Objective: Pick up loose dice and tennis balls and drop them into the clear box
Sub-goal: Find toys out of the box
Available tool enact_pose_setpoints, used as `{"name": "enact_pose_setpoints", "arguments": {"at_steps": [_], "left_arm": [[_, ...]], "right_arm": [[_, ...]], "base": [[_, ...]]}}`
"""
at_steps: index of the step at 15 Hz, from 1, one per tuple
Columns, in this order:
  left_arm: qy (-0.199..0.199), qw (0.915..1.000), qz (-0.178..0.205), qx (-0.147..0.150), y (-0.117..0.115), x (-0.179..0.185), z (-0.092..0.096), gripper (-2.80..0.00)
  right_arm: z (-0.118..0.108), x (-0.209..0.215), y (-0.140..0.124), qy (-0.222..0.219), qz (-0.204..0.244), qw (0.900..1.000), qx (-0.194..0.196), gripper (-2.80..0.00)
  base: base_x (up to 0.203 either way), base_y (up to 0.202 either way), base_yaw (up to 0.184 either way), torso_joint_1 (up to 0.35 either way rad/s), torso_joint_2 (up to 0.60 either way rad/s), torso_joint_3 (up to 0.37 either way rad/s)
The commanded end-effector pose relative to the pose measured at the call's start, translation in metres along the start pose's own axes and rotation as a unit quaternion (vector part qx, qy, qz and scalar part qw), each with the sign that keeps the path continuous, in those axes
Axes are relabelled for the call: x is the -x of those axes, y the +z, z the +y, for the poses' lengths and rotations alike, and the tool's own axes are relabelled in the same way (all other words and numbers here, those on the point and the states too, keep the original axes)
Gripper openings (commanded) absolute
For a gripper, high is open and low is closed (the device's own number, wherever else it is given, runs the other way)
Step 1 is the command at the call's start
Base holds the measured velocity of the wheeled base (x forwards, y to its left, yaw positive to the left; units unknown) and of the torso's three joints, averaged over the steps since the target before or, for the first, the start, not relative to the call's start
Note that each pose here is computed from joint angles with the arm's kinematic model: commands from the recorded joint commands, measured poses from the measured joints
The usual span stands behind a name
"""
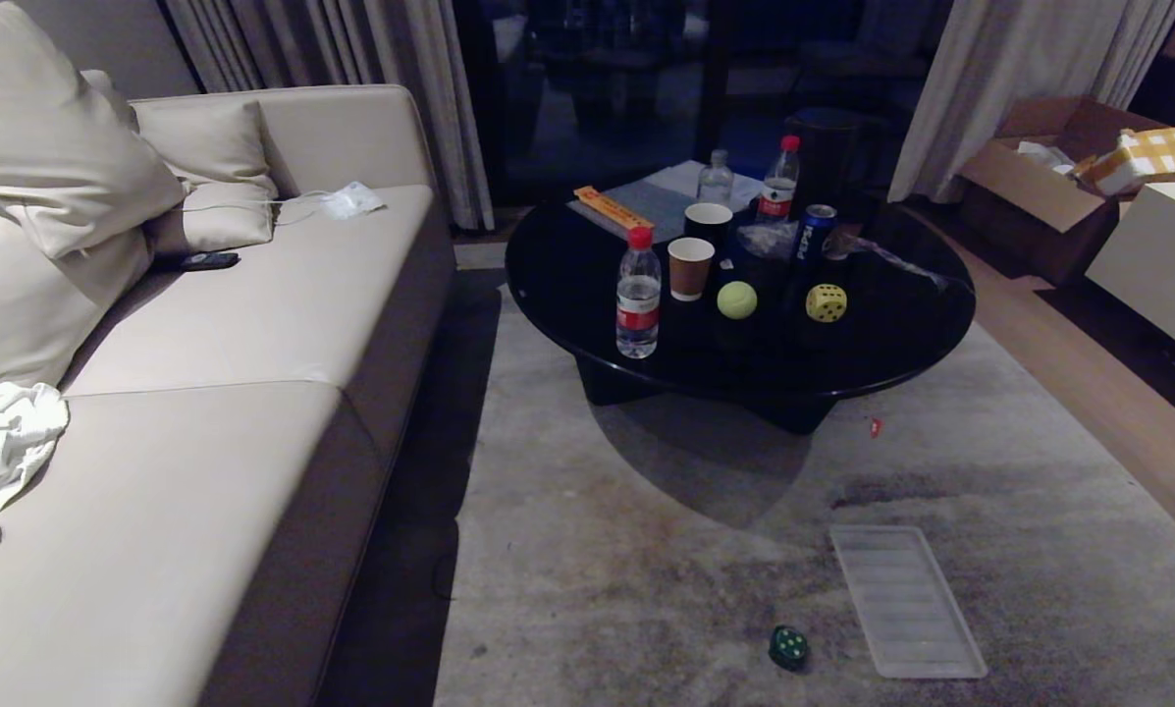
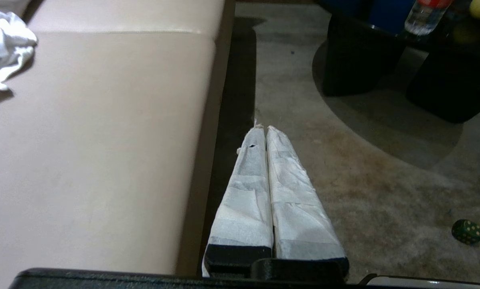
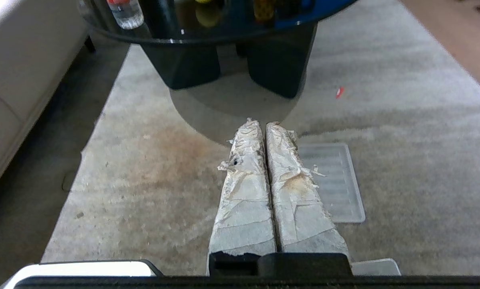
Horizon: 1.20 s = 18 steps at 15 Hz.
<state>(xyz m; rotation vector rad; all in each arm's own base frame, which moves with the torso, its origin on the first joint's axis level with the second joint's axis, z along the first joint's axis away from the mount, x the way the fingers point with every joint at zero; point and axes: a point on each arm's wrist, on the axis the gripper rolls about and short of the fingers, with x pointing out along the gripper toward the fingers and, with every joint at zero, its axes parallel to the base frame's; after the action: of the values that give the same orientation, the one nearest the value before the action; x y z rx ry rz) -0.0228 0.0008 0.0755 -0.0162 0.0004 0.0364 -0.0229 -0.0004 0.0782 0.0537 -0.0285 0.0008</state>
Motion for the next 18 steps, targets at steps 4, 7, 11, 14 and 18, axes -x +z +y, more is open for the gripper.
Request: {"name": "enact_pose_setpoints", "arguments": {"at_steps": [4,7,11,14,18], "left_arm": [[0.000,1.0000,0.000,0.000,0.0001,-0.0001,0.0000,-2.80],[0.000,1.0000,0.000,0.000,0.0001,-0.0001,0.0000,-2.80],[0.000,1.0000,0.000,0.000,0.0001,-0.0001,0.0000,-2.80],[0.000,1.0000,0.000,0.000,0.0001,-0.0001,0.0000,-2.80],[0.000,1.0000,0.000,0.000,0.0001,-0.0001,0.0000,-2.80]], "right_arm": [[-0.0001,-0.0007,-0.0025,0.000,0.005,1.000,0.001,-2.80],[-0.0001,-0.0007,-0.0025,0.001,0.005,1.000,0.001,-2.80],[-0.0001,-0.0006,-0.0025,0.001,0.004,1.000,0.001,-2.80],[-0.0001,-0.0007,-0.0025,0.001,0.005,1.000,0.001,-2.80],[-0.0001,-0.0006,-0.0025,0.001,0.004,1.000,0.001,-2.80]], "base": [[0.000,0.000,0.000,0.001,0.01,-0.200],[0.000,0.000,0.000,0.006,0.00,-0.197],[0.000,0.000,0.000,0.003,0.00,-0.198],[0.000,0.000,0.000,0.000,0.00,-0.199],[0.000,0.000,0.000,0.005,0.00,-0.196]]}}
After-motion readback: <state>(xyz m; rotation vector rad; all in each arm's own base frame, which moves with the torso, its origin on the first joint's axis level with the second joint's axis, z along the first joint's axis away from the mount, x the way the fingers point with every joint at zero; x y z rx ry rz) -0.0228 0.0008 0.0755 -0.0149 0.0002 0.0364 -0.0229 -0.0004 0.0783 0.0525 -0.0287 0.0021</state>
